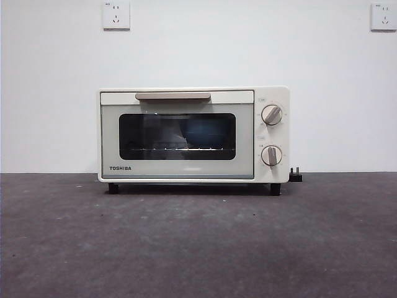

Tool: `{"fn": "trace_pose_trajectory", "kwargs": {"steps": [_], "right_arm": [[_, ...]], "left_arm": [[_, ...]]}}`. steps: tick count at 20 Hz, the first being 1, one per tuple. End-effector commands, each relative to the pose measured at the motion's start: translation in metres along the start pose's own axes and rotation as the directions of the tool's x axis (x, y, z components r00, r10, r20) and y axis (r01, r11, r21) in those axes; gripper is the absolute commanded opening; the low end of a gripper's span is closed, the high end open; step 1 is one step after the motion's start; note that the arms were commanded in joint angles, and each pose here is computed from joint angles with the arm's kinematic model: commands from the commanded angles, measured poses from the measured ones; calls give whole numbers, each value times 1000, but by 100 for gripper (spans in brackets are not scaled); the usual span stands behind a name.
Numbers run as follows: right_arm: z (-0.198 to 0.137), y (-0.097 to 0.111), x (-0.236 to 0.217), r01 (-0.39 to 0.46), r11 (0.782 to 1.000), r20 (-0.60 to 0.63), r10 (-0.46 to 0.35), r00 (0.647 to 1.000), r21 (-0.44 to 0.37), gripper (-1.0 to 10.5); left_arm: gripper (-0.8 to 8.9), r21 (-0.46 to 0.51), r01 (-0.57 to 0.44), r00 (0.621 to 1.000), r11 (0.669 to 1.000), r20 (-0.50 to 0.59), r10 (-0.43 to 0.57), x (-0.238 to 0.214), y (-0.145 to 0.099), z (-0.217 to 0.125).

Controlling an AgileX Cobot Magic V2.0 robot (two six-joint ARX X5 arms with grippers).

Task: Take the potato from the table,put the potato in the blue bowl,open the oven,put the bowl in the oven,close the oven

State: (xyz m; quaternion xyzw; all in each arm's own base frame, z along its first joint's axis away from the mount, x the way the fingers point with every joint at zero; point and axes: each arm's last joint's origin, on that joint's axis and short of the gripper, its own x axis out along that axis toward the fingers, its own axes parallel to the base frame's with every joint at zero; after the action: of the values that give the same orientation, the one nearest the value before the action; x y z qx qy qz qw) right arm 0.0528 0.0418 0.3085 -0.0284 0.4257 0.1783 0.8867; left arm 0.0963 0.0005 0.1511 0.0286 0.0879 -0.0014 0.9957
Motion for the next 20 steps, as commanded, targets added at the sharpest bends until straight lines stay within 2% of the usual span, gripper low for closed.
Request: {"fn": "trace_pose_trajectory", "kwargs": {"steps": [1, 3, 4, 5, 7, 9, 11, 12, 13, 15, 17, 18, 20], "right_arm": [[-1, 0, 2, 3, 1000, -2, -3, 1000, 1, -11], [-3, -4, -2, 38, 999, 26, -38, 999, 1, 0], [-3, -6, -2, 68, 997, 42, -67, 997, -32, 1], [-4, -10, -5, 124, 992, 70, -123, 990, -21, 1], [-5, -18, -13, 223, 973, 168, -231, 958, 66, 2], [-1, -24, -20, 288, 948, 305, -318, 898, 137, 1], [2, -31, -16, 356, 917, 429, -399, 810, 180, 2], [2, -34, -10, 377, 901, 468, -433, 770, 213, 2], [0, -38, -2, 375, 895, 491, -446, 748, 241, 1], [-7, -44, 22, 331, 908, 521, -419, 744, 257, 1], [-15, -50, 49, 265, 935, 576, -354, 737, 236, 1], [-18, -53, 61, 233, 948, 620, -318, 717, 218, 1], [-23, -56, 73, 214, 955, 673, -297, 677, 205, 1]], "left_arm": [[-4, -11, 0, 1000, 1000, 0, 0, 1, 0, -2], [-4, -11, 0, 1000, 1000, -2, 0, 1, 0, -2], [-4, -11, -1, 1000, 1000, -2, 1, 1, 0, -2], [-4, -11, 0, 1000, 1000, -2, 0, 1, 0, -2], [-4, -11, 0, 1000, 1000, -2, 0, 1, 0, -2], [-4, -11, 0, 1000, 1000, -2, 0, 1, 0, -2], [-4, -11, 0, 1000, 1000, -2, 0, 1, 0, -2], [-4, -11, 0, 1000, 1000, -2, 0, 1, 0, -2], [-4, -11, 0, 1000, 1000, -2, 0, 1, 0, -2], [-4, -11, 0, 1000, 1000, -2, 0, 1, 0, -2], [-4, -11, 0, 1000, 1000, -2, 0, 1, 0, -2], [-4, -11, 0, 1000, 1000, -2, 0, 1, 0, -2], [-4, -11, 0, 1000, 1000, -2, 0, 1, 0, -2]]}}
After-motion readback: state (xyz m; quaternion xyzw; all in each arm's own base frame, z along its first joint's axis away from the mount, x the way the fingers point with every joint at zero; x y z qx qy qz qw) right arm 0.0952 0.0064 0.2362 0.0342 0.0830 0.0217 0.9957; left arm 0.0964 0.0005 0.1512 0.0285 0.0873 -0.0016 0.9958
